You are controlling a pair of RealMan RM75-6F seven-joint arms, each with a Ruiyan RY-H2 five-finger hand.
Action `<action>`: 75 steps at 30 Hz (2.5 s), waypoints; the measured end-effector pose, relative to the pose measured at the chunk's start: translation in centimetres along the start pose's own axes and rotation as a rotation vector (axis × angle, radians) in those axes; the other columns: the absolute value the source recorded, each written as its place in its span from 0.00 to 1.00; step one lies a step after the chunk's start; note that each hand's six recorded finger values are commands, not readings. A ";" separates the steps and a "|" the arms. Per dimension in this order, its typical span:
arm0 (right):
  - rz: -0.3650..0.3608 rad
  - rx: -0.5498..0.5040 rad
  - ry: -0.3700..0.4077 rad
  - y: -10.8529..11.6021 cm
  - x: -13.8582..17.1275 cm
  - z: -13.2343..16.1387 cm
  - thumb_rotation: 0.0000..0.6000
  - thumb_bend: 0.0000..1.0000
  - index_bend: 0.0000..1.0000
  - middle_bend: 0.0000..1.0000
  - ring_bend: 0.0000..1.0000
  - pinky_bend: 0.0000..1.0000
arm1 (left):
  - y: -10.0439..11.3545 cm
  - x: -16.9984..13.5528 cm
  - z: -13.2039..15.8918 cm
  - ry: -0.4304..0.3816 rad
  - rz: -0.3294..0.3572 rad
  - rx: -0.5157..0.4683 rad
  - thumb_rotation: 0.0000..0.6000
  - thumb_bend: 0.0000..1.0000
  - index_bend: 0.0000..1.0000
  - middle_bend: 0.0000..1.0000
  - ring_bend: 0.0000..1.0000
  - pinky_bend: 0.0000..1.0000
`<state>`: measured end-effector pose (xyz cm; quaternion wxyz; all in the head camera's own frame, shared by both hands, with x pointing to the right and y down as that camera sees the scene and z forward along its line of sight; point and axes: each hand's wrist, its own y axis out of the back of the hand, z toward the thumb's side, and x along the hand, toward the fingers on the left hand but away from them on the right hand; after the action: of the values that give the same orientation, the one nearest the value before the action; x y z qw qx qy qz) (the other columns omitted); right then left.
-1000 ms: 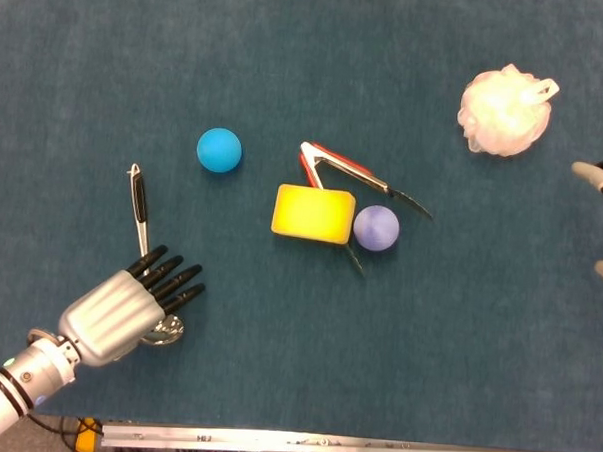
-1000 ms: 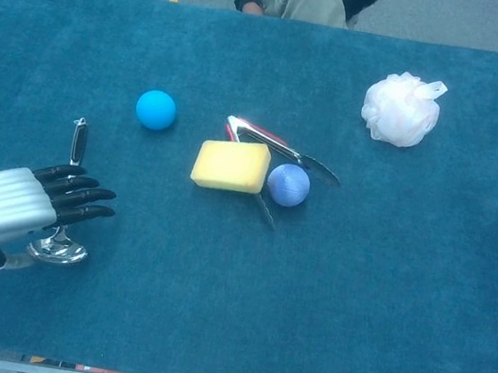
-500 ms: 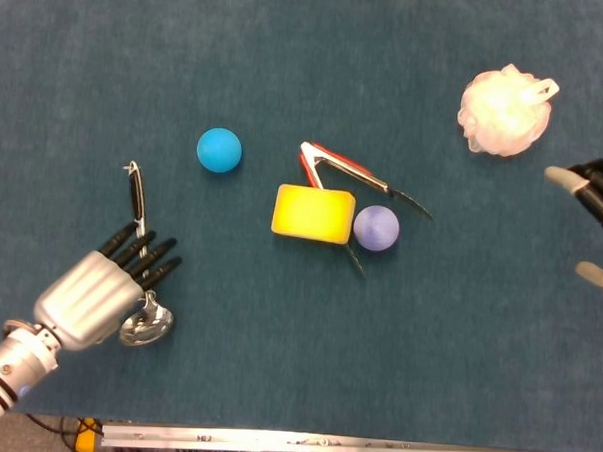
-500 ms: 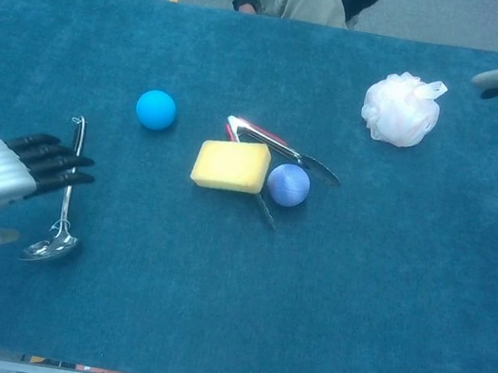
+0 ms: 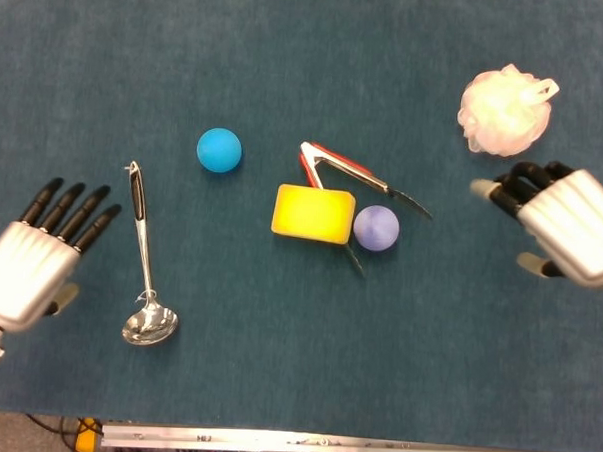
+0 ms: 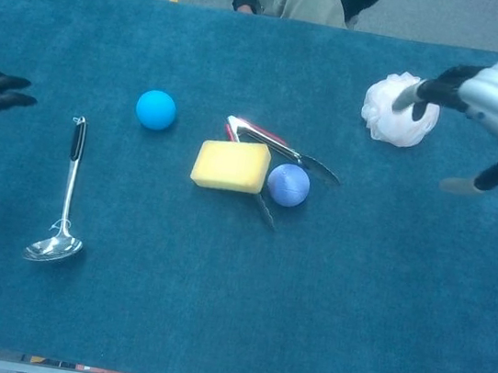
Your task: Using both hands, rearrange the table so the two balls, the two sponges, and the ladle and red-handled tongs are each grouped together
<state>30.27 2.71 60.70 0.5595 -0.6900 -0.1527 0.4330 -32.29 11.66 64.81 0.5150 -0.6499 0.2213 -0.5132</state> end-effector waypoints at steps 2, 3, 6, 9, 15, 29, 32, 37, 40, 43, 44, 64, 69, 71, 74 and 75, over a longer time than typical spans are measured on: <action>0.008 0.012 0.005 0.0 -0.7 0.4 1.00 0.02 0.29 0.40 0.29 0.47 | 0.1 -0.5 -0.5 0.021 0.010 -0.014 1.00 0.22 0.00 0.00 0.00 0.03; 0.013 0.017 0.007 -0.1 -1.1 0.6 1.00 0.01 0.29 0.40 0.30 0.47 | 0.1 -0.7 -0.7 0.028 0.012 -0.018 1.00 0.22 0.00 0.00 0.00 0.03; 0.030 0.025 0.014 -0.1 -2.4 1.5 1.00 0.00 0.29 0.40 0.30 0.47 | 0.1 -1.0 -1.0 0.034 0.012 -0.028 1.00 0.22 0.00 0.00 0.00 0.03; 0.032 0.025 0.018 0.1 -3.4 2.3 1.00 0.00 0.29 0.39 0.30 0.47 | 0.1 -1.0 -1.0 0.024 0.016 -0.039 1.00 0.22 0.00 0.00 0.00 0.03; 0.047 0.025 0.023 0.0 -5.0 4.0 1.00 0.00 0.29 0.36 0.30 0.47 | 0.3 -0.8 -1.0 0.006 0.008 -0.033 1.00 0.22 0.00 0.00 0.00 0.03; 0.123 0.020 0.035 -0.3 -9.3 10.2 1.00 0.00 0.17 0.26 0.19 0.38 | 0.3 -2.1 0.2 -0.027 0.002 -0.025 1.00 0.22 0.00 0.00 0.00 0.03; 0.149 0.018 0.035 -0.5 -10.3 11.5 1.00 0.00 0.16 0.25 0.16 0.36 | 0.2 -2.3 0.3 -0.027 -0.002 -0.025 1.00 0.22 0.00 0.00 0.00 0.03; 0.172 0.043 0.041 -1.0 -12.3 13.8 1.00 0.00 0.16 0.24 0.16 0.36 | -0.1 -2.6 0.4 -0.030 -0.014 -0.028 1.00 0.22 0.00 0.00 0.00 0.03; 0.177 0.071 0.030 -1.5 -13.4 14.5 1.00 0.00 0.16 0.24 0.16 0.36 | -0.3 -2.7 0.5 -0.031 -0.019 -0.035 1.00 0.22 0.00 0.00 0.00 0.03; 0.175 0.102 0.016 -1.9 -14.4 15.0 1.00 0.00 0.16 0.24 0.16 0.36 | -0.5 -2.9 0.5 -0.029 -0.026 -0.040 1.00 0.22 0.00 0.00 0.00 0.03; 0.176 0.109 0.011 -2.1 -14.6 15.0 1.00 0.00 0.16 0.24 0.16 0.36 | -0.6 -2.9 0.4 -0.028 -0.027 -0.042 1.00 0.22 0.00 0.00 0.00 0.03; 0.230 0.139 -0.014 -4.5 -16.9 17.1 1.00 0.00 0.16 0.24 0.16 0.36 | -1.0 -3.9 0.0 -0.013 -0.047 -0.055 1.00 0.22 0.00 0.00 0.00 0.03; 0.238 0.150 -0.024 -5.0 -17.4 17.4 1.00 0.00 0.16 0.24 0.16 0.36 | -1.0 -3.8 0.0 -0.018 -0.046 -0.056 1.00 0.22 0.00 0.00 0.00 0.03; 0.241 0.153 -0.029 -5.1 -17.6 17.5 1.00 0.00 0.16 0.24 0.16 0.36 | -1.0 -3.9 -0.1 -0.017 -0.047 -0.055 1.00 0.22 0.00 0.00 0.00 0.03; 0.245 0.159 -0.036 -5.4 -18.0 17.7 1.00 0.00 0.16 0.24 0.16 0.36 | -1.2 -4.0 -0.2 -0.016 -0.054 -0.057 1.00 0.22 0.00 0.00 0.00 0.03; 0.248 0.158 -0.039 -5.5 -18.1 17.7 1.00 0.00 0.16 0.24 0.16 0.36 | -1.2 -4.0 -0.2 -0.015 -0.055 -0.057 1.00 0.22 0.00 0.00 0.00 0.03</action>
<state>7.68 3.28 73.37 0.5513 -0.6489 -0.0425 0.5227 -34.26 15.26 64.11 0.4835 -0.6741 0.2140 -0.5158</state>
